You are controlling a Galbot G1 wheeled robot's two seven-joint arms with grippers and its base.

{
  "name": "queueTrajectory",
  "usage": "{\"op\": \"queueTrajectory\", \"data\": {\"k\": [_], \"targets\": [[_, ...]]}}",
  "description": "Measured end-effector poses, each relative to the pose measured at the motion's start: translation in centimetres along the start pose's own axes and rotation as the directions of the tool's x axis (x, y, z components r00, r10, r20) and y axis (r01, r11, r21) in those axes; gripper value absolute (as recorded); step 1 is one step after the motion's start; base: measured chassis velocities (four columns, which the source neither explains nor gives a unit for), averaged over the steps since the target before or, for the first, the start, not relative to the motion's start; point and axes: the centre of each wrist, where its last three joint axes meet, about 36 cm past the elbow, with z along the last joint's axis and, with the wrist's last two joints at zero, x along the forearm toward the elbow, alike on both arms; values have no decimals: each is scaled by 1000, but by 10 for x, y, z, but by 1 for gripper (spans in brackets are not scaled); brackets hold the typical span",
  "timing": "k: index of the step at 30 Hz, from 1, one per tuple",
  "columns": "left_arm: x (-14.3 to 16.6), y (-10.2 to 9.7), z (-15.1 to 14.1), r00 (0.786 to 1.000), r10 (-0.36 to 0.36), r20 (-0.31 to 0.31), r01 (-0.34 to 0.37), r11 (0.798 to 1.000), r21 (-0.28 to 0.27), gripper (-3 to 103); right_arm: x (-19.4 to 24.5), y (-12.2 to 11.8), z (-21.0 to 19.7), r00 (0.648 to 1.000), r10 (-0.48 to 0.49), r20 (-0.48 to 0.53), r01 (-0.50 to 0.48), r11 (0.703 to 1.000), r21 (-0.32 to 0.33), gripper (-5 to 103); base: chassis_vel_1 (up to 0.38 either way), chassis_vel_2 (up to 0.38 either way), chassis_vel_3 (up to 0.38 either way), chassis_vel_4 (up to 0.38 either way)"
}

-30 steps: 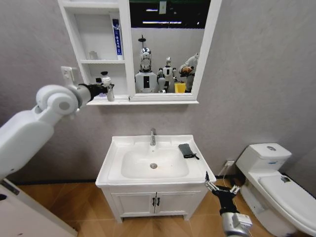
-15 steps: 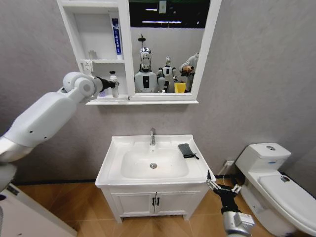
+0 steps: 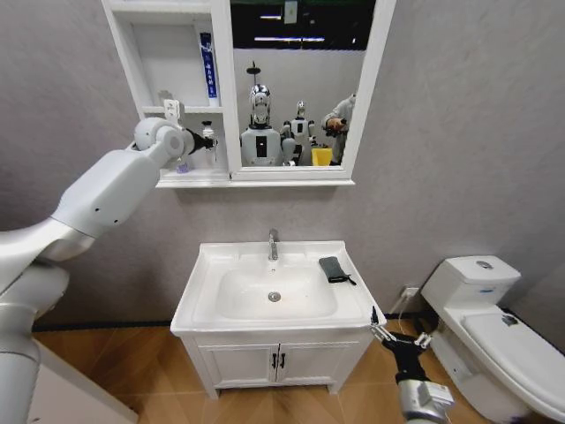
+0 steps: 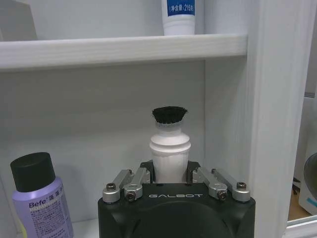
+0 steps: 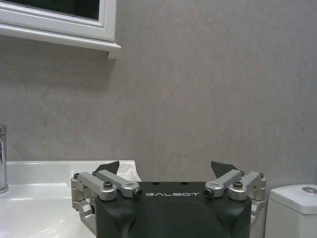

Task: Move facial cleanser and shampoo from washbasin to cabinet, then wipe washbasin with towel.

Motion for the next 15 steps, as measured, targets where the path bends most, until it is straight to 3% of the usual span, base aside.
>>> {"op": "queueTrajectory", "data": {"k": [11, 15], "targets": [[-15, 2, 8, 1000, -24, -6, 24, 1000, 0, 29, 0, -2, 3, 1000, 4, -5, -4, 1000, 1, 100, 0, 0, 0, 0], [-16, 4, 13, 999, -38, -16, 38, 999, 7, 38, 0, -3, 4, 1000, 4, -6, -4, 1000, 3, 100, 0, 0, 0, 0]]}}
